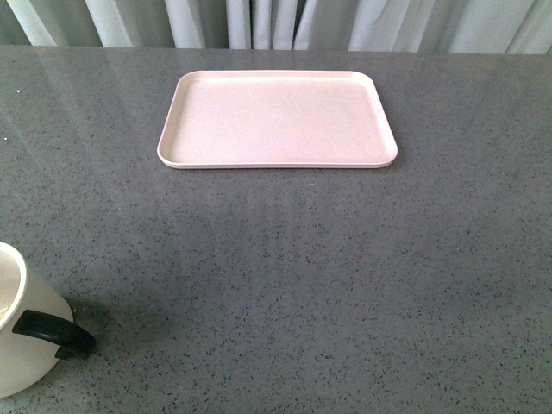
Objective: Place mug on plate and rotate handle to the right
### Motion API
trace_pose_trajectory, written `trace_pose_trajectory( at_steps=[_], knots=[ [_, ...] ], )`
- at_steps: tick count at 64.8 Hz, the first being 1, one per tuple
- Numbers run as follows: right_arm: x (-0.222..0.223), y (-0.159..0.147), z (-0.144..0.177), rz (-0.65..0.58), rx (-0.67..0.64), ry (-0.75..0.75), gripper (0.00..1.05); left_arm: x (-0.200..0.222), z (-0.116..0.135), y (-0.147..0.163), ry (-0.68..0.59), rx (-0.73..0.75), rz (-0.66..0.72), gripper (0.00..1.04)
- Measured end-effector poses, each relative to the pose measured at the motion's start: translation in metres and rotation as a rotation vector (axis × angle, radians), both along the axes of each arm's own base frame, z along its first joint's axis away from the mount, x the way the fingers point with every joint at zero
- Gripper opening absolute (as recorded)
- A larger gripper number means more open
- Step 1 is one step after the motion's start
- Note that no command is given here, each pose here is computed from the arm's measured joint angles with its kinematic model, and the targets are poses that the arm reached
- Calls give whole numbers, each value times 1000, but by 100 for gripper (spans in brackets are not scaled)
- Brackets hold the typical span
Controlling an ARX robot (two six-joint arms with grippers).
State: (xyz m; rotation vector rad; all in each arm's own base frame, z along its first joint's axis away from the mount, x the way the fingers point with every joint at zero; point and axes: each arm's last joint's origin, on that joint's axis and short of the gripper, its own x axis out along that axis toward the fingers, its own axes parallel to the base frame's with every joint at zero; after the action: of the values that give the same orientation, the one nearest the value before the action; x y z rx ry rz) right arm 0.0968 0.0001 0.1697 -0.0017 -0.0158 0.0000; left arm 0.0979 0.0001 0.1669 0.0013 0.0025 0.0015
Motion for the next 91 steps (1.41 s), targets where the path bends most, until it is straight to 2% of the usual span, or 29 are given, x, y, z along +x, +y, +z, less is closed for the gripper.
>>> trace_pose_trajectory(
  at_steps=[10, 12, 17, 19, 24, 40, 58, 91],
  knots=[
    [0, 0, 0, 0, 0, 0, 96, 0, 0, 0, 3, 0, 3, 96],
    [0, 0, 0, 0, 0, 0, 96, 0, -1, 1, 74, -21, 45, 96],
    [0, 0, 0, 0, 0, 0, 96, 4, 2, 5, 379, -61, 136, 96],
    [0, 0, 0, 2, 0, 0, 96, 7, 3, 7, 448, -70, 150, 96],
    [0, 0, 0, 1, 0, 0, 96, 17, 4, 13, 513, -94, 160, 96],
    [0, 0, 0, 1, 0, 0, 96, 43, 4, 28, 551, -122, 193, 96],
    [0, 0, 0, 1, 0, 0, 96, 59, -12, 19, 647, -92, 132, 96],
    [0, 0, 0, 1, 0, 0, 96, 63, -34, 14, 730, -94, 59, 96]
  ],
)
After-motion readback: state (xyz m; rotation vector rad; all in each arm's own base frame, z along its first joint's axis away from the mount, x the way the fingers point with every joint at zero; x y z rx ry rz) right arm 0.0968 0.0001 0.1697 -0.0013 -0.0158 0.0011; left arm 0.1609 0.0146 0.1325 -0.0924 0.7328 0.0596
